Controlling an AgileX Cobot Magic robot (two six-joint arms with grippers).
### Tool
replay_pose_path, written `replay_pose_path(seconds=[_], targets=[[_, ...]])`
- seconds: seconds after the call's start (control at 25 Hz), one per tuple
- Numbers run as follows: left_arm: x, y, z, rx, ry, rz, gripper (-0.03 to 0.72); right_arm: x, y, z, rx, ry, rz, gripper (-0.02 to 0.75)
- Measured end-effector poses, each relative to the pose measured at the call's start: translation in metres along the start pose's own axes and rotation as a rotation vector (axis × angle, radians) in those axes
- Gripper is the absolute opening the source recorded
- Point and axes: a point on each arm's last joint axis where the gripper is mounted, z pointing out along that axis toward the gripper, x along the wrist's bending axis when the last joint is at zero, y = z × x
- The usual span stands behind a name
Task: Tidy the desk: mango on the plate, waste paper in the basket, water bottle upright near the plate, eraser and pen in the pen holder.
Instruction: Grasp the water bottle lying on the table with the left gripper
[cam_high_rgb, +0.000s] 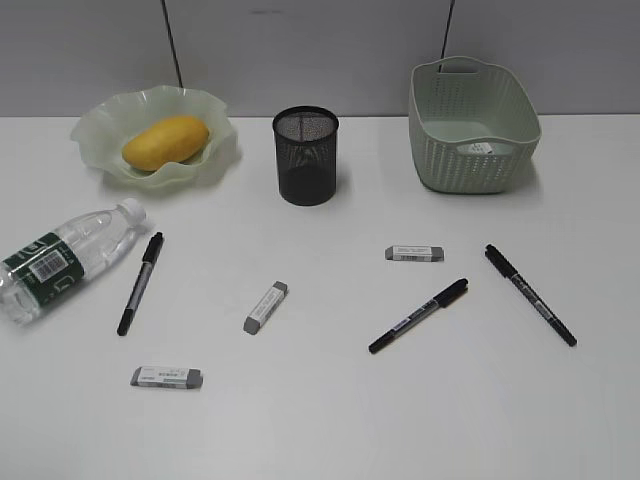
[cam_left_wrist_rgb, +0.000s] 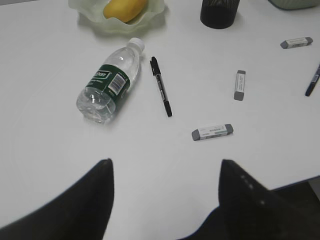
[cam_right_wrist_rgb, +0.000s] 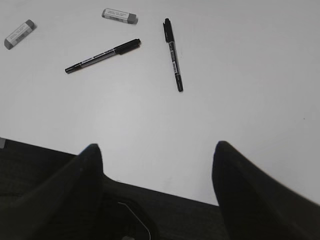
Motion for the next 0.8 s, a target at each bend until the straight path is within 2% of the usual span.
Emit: replay_pose_path(seconds=[0.2, 0.4, 0.8], targets=[[0.000, 0.000, 0.000, 0.000, -0.003, 0.001, 0.501, -0.005, -0.042, -0.020, -0.098, 0.025, 0.011, 0.540], [0.000, 0.000, 0.000, 0.000, -0.004, 0.001, 0.501, -0.008, -0.065, -0.033, -0.198, 0.037, 0.016, 0.540], [0.000, 0.000, 0.000, 0.000, -0.004, 0.001, 0.501, -0.009, -0.088, 0.008, -0.066, 0.020, 0.008, 0.539]])
